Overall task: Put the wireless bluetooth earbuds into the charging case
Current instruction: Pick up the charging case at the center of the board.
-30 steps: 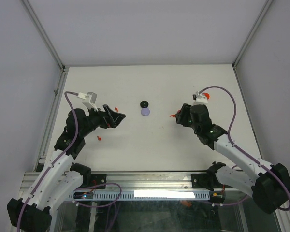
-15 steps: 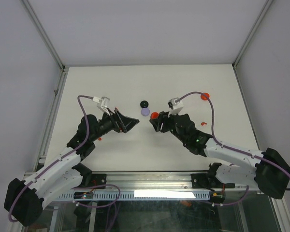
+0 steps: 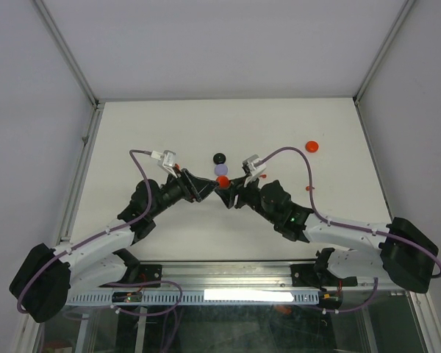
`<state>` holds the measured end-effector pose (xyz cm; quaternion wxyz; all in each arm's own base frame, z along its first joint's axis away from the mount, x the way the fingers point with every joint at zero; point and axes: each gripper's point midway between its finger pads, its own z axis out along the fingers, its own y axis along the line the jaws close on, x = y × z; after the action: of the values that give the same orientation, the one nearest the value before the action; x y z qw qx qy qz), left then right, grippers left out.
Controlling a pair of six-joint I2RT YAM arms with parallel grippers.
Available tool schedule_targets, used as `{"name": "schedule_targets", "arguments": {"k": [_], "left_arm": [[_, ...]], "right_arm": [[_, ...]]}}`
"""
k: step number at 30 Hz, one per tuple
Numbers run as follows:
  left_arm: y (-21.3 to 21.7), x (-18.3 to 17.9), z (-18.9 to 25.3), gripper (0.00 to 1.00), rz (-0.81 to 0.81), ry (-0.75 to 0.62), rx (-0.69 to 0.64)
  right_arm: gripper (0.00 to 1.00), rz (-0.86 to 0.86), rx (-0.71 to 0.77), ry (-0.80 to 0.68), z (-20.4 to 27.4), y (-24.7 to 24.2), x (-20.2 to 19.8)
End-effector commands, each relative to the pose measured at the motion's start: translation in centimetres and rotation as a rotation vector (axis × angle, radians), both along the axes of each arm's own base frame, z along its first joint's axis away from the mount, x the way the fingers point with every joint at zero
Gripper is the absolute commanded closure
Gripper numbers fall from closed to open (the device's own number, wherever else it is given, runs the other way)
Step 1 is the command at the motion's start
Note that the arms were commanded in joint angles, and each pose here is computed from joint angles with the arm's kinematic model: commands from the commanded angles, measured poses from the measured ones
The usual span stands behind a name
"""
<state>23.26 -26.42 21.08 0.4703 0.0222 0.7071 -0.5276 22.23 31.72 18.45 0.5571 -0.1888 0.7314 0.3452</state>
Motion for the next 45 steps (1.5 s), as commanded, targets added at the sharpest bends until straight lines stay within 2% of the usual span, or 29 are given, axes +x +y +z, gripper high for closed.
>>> {"name": "schedule_targets", "arguments": {"k": [1,7,13,18,20,24,26,28,31,34,35,36,41,45], "left_arm": [[-0.5,0.2,2.6,0.42,0.005,-0.082,-0.090],[-0.5,0.2,1.2,0.48,0.013,-0.054,-0.071],[-0.8,-0.2,-0.7,0.50,-0.001,-0.007,-0.049],[-1.3,-0.6,-1.0,0.59,-0.033,-0.015,-0.029],[-1.5,-0.6,-0.8,0.67,-0.049,-0.024,-0.011],[-1.6,-0.7,-0.5,0.91,-0.059,-0.040,0.011],[-1.4,-0.6,-0.3,0.94,-0.051,-0.051,0.019],[-1.1,-0.5,-0.3,1.00,-0.040,-0.062,0.038],[-0.8,-0.4,-0.2,1.00,-0.033,-0.092,0.093],[-0.5,-0.2,0.1,1.00,-0.056,-0.120,0.150],[-0.4,-0.3,0.0,1.00,-0.068,-0.123,0.172],[-0.2,-0.3,0.2,1.00,-0.082,-0.134,0.188],[0.2,-1.1,0.7,1.00,-0.179,-0.185,0.298],[-0.1,-2.3,2.4,1.00,-0.269,-0.252,0.329]], "right_arm": [[0.51,0.031,0.063,-0.077,2.4,1.3,0.0],[0.50,0.037,0.078,-0.084,2.6,1.6,-0.1],[0.50,0.036,0.080,-0.093,2.8,1.7,0.0],[0.49,0.048,0.076,-0.093,2.6,1.9,-0.1],[0.47,0.064,0.066,-0.096,2.5,2.0,-0.3],[0.41,0.096,0.042,-0.094,2.1,2.2,-0.7],[0.35,0.102,0.042,-0.093,2.1,2.1,-0.8],[0.24,0.116,0.031,-0.092,2.1,2.0,-1.0],[0.14,0.165,-0.002,-0.083,1.9,1.8,-1.3],[0.13,0.116,-0.052,-0.045,1.2,0.2,0.4],[0.11,0.163,-0.058,-0.030,1.0,0.2,0.0],[0.11,0.287,-0.052,-0.022,1.2,0.7,-1.5],[0.11,0.436,-0.095,-0.044,1.6,-0.5,-2.9],[0.09,0.508,-0.147,-0.092,2.0,-1.3,-3.7]]}}
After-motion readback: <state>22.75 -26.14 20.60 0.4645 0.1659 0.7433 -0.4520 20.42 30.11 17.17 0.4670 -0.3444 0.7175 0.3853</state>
